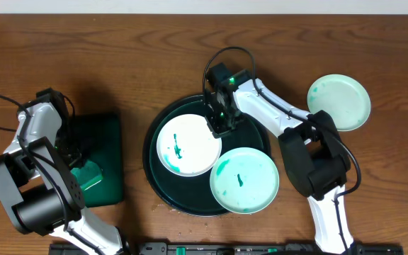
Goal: Clean dirty plates on tray and stack at the side
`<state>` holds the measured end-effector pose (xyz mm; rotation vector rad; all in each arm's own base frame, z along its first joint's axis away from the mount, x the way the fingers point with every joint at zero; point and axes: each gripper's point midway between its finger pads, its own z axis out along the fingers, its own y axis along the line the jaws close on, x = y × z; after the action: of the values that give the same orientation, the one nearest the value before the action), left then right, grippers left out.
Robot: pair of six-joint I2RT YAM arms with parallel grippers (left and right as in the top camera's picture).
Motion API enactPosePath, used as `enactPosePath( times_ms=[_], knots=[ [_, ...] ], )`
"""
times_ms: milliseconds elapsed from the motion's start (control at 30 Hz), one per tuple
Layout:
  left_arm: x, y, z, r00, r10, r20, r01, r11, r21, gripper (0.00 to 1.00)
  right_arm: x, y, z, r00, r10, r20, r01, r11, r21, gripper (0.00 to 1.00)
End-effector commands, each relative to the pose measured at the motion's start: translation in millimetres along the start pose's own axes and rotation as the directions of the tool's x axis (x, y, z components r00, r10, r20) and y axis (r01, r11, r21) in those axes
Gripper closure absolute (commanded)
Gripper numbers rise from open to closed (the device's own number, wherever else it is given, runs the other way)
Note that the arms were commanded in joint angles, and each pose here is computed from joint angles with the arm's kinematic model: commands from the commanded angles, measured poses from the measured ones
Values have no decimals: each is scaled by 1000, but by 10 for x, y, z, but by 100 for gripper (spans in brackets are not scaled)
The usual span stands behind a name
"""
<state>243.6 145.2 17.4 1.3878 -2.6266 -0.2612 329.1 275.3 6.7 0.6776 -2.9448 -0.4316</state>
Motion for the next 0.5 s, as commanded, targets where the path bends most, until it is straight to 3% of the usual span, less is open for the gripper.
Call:
enactPosePath(
  times_ms=[0,67,133,467],
  knots=[
    [10,8,58,1000,-6,-16,5,1000,-11,83,7,35,-28,1000,-21,1,21,1000,0,99],
    [10,8,58,1000,-6,-16,5,1000,-11,64,7,35,-28,1000,-21,1,21,1000,0,99],
    [12,9,60,1000,-5,-16,5,1000,-12,55,8,35,-28,1000,-21,1,21,1000,0,99],
    [1,-11,131,1000,-8,-3,8,1000,-3,58,24,32,-28,1000,-19,-5,19,1000,1,99]
  ],
)
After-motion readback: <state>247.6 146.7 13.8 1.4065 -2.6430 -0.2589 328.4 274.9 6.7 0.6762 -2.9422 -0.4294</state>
